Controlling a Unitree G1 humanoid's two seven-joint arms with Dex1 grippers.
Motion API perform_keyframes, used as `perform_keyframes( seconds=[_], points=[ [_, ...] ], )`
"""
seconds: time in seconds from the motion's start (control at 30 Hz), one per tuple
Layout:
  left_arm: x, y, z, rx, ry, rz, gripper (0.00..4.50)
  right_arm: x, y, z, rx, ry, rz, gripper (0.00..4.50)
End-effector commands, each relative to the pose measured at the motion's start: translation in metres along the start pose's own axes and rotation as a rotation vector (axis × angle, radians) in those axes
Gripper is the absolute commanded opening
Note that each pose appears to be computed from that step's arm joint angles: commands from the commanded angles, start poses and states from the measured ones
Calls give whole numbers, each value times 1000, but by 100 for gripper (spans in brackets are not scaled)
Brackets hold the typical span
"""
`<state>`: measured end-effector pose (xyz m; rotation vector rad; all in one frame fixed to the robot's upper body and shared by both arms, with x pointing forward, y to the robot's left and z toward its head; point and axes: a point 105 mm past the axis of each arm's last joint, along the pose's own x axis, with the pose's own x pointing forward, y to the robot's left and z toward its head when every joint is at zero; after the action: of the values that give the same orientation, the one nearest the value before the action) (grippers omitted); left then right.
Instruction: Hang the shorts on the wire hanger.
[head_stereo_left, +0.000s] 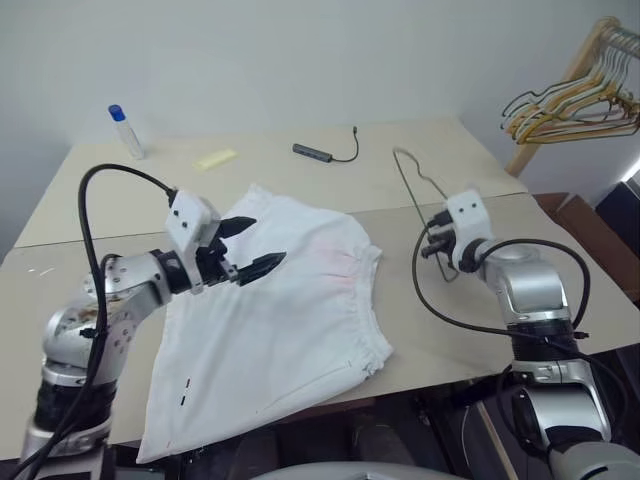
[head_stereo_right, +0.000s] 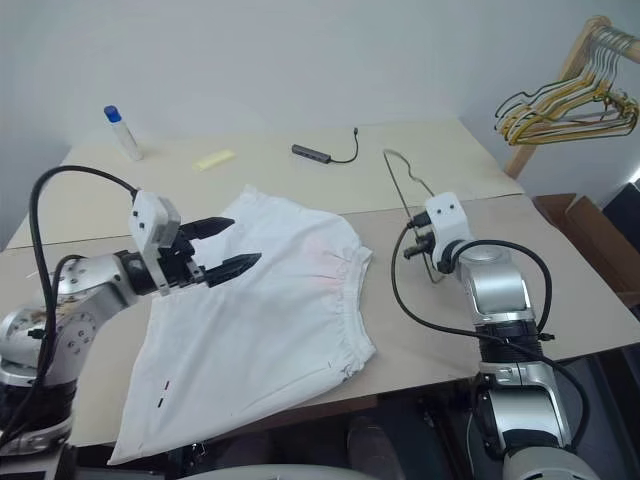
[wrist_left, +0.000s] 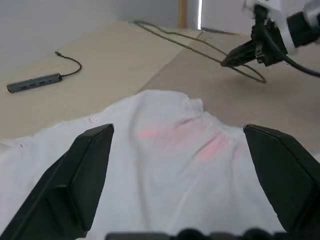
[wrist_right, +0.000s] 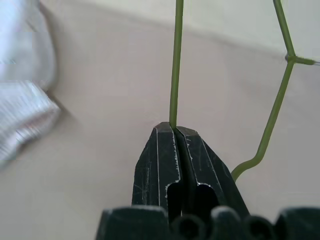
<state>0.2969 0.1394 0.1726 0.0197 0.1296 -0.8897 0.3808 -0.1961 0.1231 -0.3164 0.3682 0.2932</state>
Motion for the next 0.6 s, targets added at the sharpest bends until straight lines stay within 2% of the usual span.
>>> perform_keyframes(
  seconds=[0.03,0.1,0.17,0.27,0.43,0.6],
  points=[
    [4,-7,20,-237,-149,-60,450,-20,26,44,-177,-258,67,3],
    [8,-6,27,-366,-227,-71,450,-31,45,58,-305,-394,98,3],
    [14,0,30,-473,-281,-40,450,-39,64,68,-334,-495,139,3],
    [21,5,37,-566,-363,2,450,-45,81,76,-343,-569,166,3],
    [31,-2,49,-550,-398,16,450,-55,112,82,-459,-660,252,3],
    [41,4,54,-522,-425,101,450,-59,130,75,-519,-697,325,3]
  ],
)
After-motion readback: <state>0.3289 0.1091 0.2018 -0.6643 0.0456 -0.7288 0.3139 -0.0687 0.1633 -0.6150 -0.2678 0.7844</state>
